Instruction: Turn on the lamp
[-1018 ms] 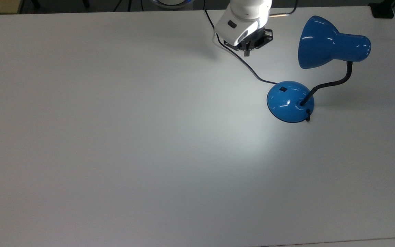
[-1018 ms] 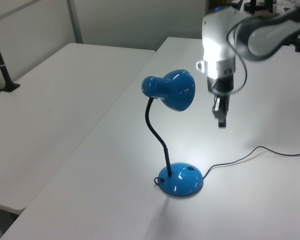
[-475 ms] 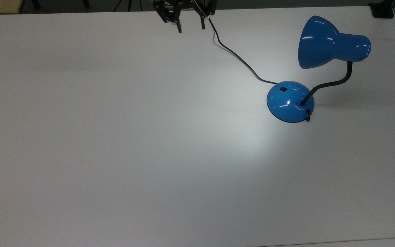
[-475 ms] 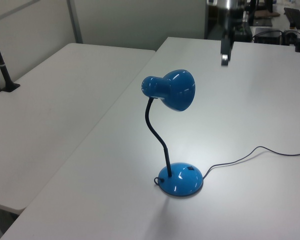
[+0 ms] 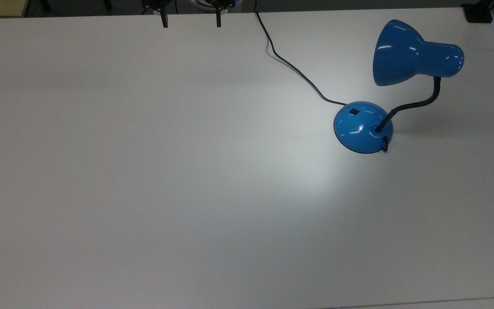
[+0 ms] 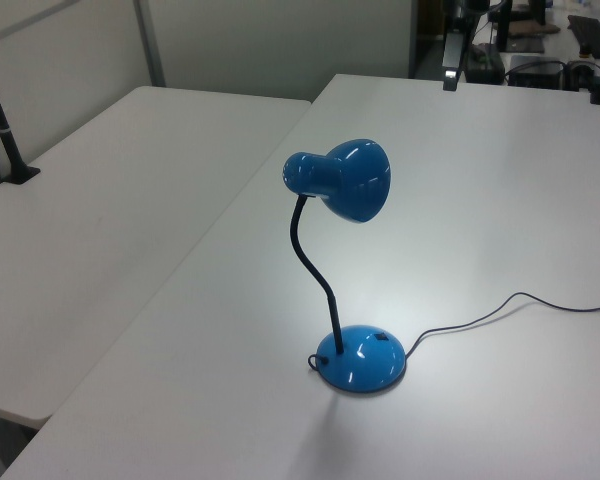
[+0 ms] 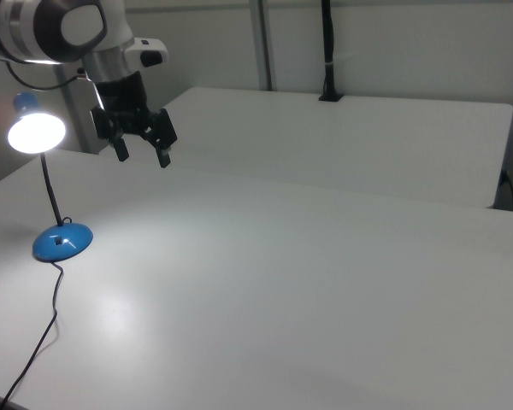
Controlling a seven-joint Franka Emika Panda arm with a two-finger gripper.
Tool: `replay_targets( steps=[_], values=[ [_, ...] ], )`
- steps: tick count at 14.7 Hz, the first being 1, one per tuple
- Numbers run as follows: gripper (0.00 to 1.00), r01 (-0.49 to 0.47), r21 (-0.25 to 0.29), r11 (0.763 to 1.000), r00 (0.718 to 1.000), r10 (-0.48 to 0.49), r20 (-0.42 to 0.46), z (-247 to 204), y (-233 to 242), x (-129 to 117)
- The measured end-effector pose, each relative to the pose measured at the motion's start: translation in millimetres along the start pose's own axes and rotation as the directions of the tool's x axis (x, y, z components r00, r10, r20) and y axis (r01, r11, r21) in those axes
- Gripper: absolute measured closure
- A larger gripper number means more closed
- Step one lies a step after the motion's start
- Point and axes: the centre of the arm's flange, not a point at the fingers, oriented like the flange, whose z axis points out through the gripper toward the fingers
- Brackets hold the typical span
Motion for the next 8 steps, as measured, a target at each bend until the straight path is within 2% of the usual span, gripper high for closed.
replay_targets(
  steps=[8],
  values=[
    [0.00,0.005,0.000,1.000,1.000,-0.005,0.003,2.7,6.3,2.2]
  ],
)
